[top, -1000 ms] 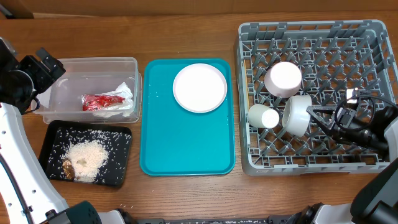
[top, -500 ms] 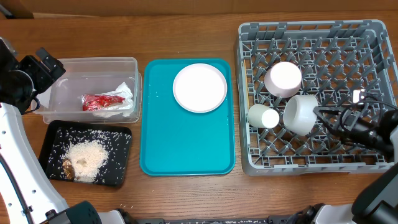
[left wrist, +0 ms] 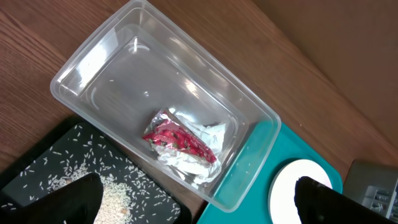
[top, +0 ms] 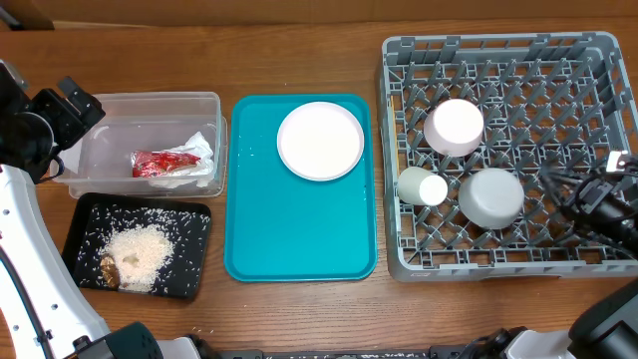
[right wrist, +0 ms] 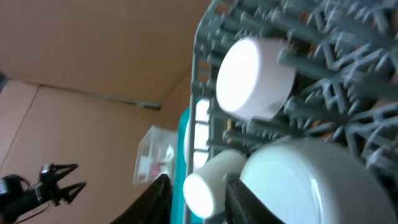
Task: Sort waste into correct bins and load items into the dishwasher
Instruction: 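Set the white bowl down in the rack and open the right gripper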
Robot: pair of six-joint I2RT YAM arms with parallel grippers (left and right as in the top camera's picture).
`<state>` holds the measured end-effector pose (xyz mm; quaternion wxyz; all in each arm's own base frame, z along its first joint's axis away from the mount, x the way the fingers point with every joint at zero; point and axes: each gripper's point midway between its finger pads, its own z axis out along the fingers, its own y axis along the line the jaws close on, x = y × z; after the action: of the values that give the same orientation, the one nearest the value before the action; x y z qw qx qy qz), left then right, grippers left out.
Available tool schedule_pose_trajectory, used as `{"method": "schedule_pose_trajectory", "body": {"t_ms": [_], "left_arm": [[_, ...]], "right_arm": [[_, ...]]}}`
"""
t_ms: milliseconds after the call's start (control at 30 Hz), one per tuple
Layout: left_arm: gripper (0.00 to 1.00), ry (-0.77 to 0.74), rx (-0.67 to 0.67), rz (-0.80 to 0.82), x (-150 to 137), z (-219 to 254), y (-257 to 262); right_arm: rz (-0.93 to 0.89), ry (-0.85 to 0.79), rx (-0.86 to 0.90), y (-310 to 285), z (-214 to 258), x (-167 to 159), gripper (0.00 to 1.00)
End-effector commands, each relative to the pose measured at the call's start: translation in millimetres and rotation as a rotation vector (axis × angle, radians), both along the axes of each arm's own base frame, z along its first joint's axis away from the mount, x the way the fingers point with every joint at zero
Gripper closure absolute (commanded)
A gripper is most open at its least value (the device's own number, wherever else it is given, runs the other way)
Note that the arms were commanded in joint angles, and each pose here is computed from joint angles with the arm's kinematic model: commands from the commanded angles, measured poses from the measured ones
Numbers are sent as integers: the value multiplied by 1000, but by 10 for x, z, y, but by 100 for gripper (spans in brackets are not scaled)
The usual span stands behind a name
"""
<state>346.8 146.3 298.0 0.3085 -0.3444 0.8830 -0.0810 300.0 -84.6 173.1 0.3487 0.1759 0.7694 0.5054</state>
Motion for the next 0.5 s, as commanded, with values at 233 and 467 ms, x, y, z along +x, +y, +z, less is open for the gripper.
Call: {"method": "schedule_pose_trajectory", "body": {"t_ms": [233,467], "left_arm": [[0,-7,-6,4,10,19,-4],[0,-7,-6,4,10,19,-4]], "right_arm": [[-51,173,63,-28,-151,158,69],[11,361,-184,305,-288,459,71]]}}
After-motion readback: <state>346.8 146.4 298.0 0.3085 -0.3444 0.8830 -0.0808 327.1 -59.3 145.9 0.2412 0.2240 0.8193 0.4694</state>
